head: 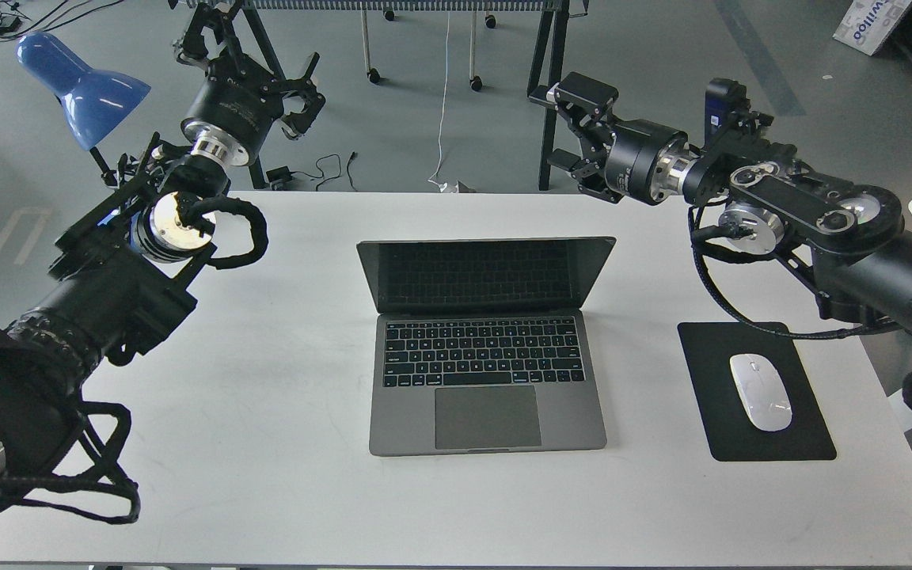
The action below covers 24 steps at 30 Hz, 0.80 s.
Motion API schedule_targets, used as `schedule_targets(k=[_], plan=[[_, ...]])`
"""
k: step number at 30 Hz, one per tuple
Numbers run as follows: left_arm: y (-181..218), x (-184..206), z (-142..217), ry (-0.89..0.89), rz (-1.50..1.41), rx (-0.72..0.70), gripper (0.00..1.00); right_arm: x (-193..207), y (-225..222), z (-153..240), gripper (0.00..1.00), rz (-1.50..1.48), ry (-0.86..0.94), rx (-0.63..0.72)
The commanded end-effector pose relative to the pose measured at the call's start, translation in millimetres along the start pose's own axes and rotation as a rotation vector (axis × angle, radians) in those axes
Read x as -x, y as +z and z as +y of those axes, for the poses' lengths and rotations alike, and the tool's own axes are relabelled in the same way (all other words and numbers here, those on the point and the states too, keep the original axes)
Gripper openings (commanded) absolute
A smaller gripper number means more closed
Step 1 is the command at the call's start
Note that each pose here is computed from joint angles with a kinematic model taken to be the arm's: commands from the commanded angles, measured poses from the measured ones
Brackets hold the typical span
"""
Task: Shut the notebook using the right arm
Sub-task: 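Reach the right gripper over the laptop screen's top edge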
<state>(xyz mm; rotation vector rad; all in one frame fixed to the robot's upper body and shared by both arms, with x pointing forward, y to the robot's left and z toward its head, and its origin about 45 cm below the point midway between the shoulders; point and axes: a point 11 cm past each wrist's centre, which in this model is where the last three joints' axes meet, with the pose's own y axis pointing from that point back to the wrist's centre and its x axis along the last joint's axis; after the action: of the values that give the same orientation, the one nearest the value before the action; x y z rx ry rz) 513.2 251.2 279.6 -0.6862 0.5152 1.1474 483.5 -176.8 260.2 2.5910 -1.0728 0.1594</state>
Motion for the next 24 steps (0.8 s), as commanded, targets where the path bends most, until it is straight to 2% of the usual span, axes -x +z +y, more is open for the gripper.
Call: schedule_targets(k=[1, 10, 24], plan=[[0.2, -0.1, 0.0, 0.0, -0.001, 0.0, 1.0, 25.0, 12.9, -10.8, 1.0, 0.027, -0.063, 0.044], [-0.4, -0.7, 0.5, 0.001, -0.001, -0.002, 1.0, 37.3, 26.1, -8.1, 1.0, 0.019, -0.1, 0.071], [-0.6, -1.3, 1.0, 0.003, 0.0, -0.001, 1.0, 63.0, 56.1, 19.2, 1.0, -0.016, -0.201, 0.122]])
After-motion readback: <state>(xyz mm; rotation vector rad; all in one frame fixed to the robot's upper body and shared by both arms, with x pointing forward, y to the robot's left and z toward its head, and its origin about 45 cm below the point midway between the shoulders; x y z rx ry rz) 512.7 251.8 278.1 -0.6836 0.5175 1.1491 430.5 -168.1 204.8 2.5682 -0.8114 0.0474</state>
